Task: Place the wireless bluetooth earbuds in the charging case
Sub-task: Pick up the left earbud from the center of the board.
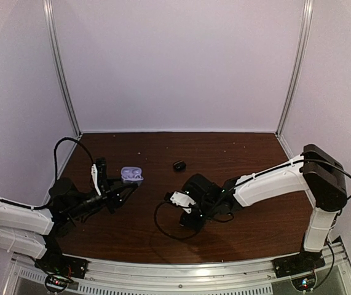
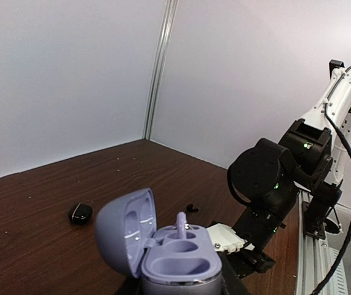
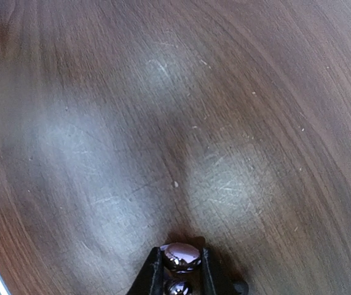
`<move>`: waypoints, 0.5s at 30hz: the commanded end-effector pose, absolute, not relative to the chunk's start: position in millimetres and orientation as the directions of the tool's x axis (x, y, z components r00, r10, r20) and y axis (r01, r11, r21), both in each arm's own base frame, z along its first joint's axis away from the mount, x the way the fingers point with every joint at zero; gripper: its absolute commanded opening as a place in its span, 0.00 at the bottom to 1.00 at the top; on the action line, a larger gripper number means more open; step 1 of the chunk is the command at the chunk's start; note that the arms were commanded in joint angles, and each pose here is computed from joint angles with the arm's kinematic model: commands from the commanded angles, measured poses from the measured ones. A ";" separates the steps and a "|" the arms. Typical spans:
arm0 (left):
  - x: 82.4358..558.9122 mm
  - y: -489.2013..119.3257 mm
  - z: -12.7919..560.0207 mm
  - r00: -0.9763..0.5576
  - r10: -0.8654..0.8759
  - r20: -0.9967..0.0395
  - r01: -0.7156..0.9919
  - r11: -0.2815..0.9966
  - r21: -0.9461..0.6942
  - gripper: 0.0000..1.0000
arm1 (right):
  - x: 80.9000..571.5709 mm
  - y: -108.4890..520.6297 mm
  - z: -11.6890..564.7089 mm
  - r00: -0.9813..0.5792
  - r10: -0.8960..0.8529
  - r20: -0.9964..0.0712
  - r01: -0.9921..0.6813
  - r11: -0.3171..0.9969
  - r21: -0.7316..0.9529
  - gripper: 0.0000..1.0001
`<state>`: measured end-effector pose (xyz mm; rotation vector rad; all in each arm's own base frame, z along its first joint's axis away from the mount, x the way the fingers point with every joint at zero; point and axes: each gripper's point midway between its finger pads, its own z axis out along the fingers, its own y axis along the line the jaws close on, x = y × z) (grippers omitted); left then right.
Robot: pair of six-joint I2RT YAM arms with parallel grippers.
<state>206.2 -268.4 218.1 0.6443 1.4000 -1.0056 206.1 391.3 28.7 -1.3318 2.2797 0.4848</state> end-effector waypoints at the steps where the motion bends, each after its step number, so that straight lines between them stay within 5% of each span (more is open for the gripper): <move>1: 205.5 -267.3 228.3 -0.065 -0.215 -0.974 0.874 0.459 -0.159 0.00 | 212.9 398.8 55.0 -0.413 -0.697 -0.586 -0.882 0.466 0.068 0.17; 15: 184.9 -281.8 220.3 -0.034 -0.175 -0.984 0.939 0.332 -0.091 0.00 | 187.4 413.4 208.1 -0.183 -0.622 -0.761 -0.973 0.227 0.049 0.16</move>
